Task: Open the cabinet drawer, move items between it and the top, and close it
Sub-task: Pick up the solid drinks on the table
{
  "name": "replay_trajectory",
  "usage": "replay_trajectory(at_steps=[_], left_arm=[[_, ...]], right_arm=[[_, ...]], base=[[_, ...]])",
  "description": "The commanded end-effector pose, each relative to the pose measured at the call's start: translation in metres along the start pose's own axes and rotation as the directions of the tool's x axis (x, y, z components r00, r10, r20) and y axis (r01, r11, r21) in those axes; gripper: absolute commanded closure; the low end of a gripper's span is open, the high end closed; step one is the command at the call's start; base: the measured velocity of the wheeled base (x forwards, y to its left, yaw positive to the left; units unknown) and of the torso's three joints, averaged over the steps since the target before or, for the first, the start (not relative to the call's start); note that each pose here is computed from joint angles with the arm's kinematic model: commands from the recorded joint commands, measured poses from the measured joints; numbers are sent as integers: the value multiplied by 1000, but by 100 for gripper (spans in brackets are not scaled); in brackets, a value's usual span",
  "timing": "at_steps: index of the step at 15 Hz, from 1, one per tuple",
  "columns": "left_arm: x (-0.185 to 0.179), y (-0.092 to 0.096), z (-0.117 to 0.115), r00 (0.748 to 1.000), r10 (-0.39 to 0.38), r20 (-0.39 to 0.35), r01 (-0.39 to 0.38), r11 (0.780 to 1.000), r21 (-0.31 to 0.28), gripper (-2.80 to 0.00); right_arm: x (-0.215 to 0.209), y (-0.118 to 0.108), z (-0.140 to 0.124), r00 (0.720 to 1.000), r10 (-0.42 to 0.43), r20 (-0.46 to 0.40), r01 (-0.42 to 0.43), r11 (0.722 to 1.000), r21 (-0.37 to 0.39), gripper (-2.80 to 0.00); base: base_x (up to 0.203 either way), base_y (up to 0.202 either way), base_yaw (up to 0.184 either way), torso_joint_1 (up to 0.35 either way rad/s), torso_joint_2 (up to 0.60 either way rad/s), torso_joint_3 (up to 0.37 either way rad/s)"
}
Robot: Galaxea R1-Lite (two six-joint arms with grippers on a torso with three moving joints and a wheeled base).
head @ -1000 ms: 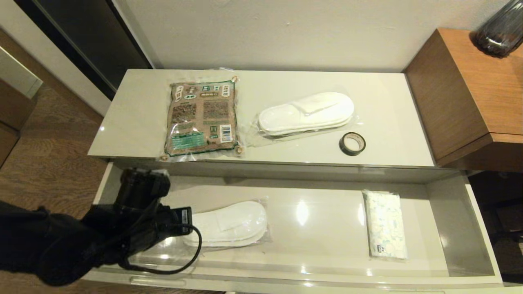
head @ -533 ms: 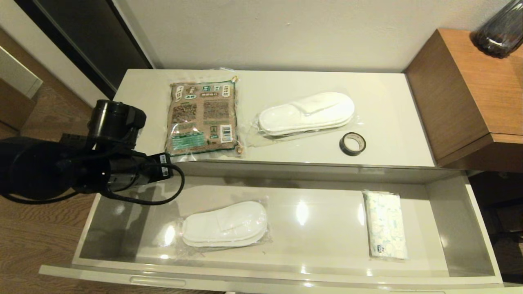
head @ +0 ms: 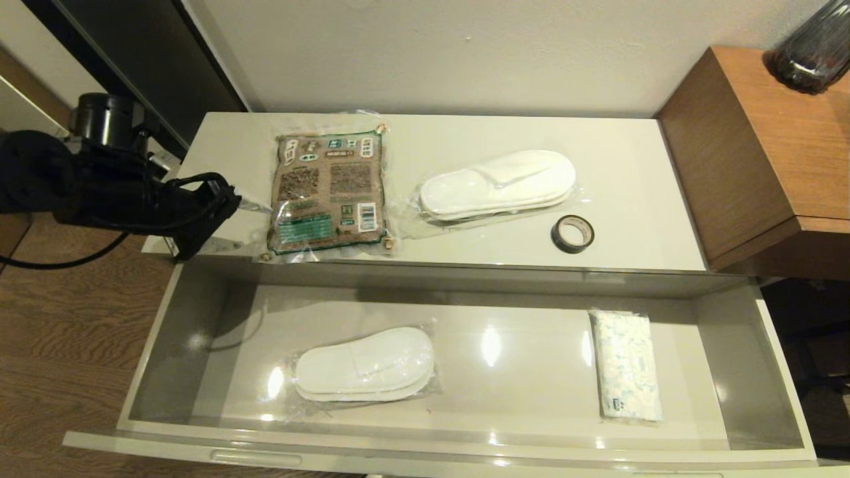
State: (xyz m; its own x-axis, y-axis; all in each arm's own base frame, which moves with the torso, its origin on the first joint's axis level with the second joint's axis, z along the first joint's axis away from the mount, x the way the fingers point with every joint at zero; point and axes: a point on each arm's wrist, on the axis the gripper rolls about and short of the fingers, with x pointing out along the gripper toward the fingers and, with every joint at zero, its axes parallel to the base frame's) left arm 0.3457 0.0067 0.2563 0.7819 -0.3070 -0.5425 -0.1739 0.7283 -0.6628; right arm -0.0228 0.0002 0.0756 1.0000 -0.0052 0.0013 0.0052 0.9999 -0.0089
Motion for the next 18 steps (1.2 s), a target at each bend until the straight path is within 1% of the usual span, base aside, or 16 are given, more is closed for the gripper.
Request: replay_trajectory(at_steps=[1, 2, 3, 4, 7, 8, 12, 13, 14, 16, 18], left_arm=[[21, 11, 10, 1000, 3, -28, -5, 999, -52, -280], [28, 13, 13, 998, -32, -54, 28, 996, -84, -280], [42, 19, 17, 994, -64, -94, 52, 991, -122, -280], [50, 22, 19, 991, -80, -107, 64, 988, -142, -280], [58, 26, 25, 992, -87, -94, 73, 987, -141, -280], [68, 31, 28, 992, -83, -96, 68, 987, -147, -280], [74, 38, 33, 992, -84, -93, 68, 985, -158, -280], [78, 41, 32, 992, -80, -102, 62, 983, -174, -280], [82, 43, 32, 990, -81, -111, 57, 976, -208, -280], [85, 45, 34, 985, -110, -131, 73, 962, -263, -280], [87, 49, 32, 977, -141, -160, 87, 950, -301, -280]], right_arm=[[0, 0, 0, 1000, 1, 0, -1, 1000, 0, 0], [0, 0, 0, 1000, 2, 0, -2, 1000, 0, 0], [0, 0, 0, 1000, 1, 0, -1, 1000, 0, 0], [0, 0, 0, 1000, 1, -1, -1, 1000, 0, 0], [0, 0, 0, 1000, 1, 0, -1, 1000, 0, 0], [0, 0, 0, 1000, 1, 0, -1, 1000, 0, 0], [0, 0, 0, 1000, 1, -1, -1, 1000, 0, 0], [0, 0, 0, 1000, 1, 0, -1, 1000, 0, 0], [0, 0, 0, 1000, 1, 0, -1, 1000, 0, 0], [0, 0, 0, 1000, 2, -1, -2, 1000, 0, 0], [0, 0, 0, 1000, 1, 0, -1, 1000, 1, 0]], base=[[0, 0, 0, 0, 0, 0], [0, 0, 0, 0, 0, 0], [0, 0, 0, 0, 0, 0], [0, 0, 0, 0, 0, 0], [0, 0, 0, 0, 0, 0], [0, 0, 0, 0, 0, 0], [0, 0, 0, 0, 0, 0], [0, 0, 0, 0, 0, 0], [0, 0, 0, 0, 0, 0], [0, 0, 0, 0, 0, 0], [0, 0, 0, 0, 0, 0]])
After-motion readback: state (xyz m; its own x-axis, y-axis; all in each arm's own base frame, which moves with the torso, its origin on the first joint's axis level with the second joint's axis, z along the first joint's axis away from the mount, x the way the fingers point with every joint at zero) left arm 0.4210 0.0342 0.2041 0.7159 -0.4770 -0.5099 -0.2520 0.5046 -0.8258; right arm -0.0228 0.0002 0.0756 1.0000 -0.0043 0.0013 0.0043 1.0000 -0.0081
